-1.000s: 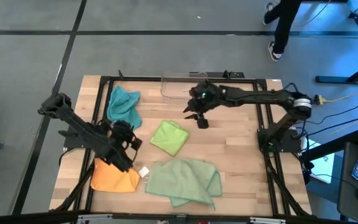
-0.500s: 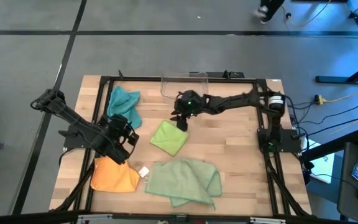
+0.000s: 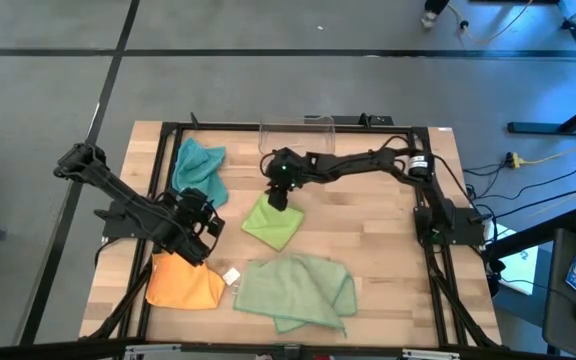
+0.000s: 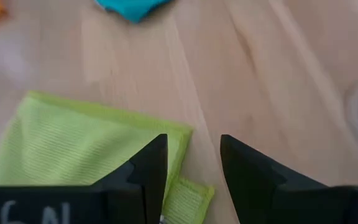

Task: Fold microfiber towels
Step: Fold the light green microfiber towel

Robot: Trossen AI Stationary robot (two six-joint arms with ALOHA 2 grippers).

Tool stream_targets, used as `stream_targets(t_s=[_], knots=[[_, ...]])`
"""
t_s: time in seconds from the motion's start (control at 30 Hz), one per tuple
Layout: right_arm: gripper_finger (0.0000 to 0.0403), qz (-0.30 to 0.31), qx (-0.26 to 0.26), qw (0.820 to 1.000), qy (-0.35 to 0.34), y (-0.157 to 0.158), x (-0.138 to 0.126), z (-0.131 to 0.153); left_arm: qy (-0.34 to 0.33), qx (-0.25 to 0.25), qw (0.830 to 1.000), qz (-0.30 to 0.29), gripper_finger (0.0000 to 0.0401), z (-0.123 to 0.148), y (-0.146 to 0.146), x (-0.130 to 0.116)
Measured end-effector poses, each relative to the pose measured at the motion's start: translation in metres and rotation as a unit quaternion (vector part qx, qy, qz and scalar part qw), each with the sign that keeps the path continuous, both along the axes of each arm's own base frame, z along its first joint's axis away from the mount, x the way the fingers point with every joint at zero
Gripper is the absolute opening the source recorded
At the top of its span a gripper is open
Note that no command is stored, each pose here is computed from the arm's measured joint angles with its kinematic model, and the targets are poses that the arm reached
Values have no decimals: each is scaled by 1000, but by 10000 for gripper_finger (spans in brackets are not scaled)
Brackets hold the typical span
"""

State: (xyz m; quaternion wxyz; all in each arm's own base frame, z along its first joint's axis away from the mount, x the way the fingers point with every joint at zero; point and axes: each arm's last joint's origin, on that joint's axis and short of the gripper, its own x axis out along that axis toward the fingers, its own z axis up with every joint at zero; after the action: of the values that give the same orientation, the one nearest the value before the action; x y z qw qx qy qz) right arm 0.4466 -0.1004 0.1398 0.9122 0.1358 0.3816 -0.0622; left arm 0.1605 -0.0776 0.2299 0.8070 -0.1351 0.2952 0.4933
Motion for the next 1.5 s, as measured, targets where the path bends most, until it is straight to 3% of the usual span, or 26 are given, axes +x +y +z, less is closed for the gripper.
stream_targets(t_s=[0.27,0.63,1.3,1.5], knots=[[151,2,5,1000,0,8,5,-8,11,8,1000,0,89,-6,2,-3],[151,-19,-44,999,11,14,7,-11,4,3,1000,0,89,-7,1,-2],[151,-30,-37,999,24,13,8,-26,5,4,1000,-3,89,-7,1,-2],[110,-32,-39,998,25,13,7,-26,5,5,1000,-3,89,-7,1,-2]])
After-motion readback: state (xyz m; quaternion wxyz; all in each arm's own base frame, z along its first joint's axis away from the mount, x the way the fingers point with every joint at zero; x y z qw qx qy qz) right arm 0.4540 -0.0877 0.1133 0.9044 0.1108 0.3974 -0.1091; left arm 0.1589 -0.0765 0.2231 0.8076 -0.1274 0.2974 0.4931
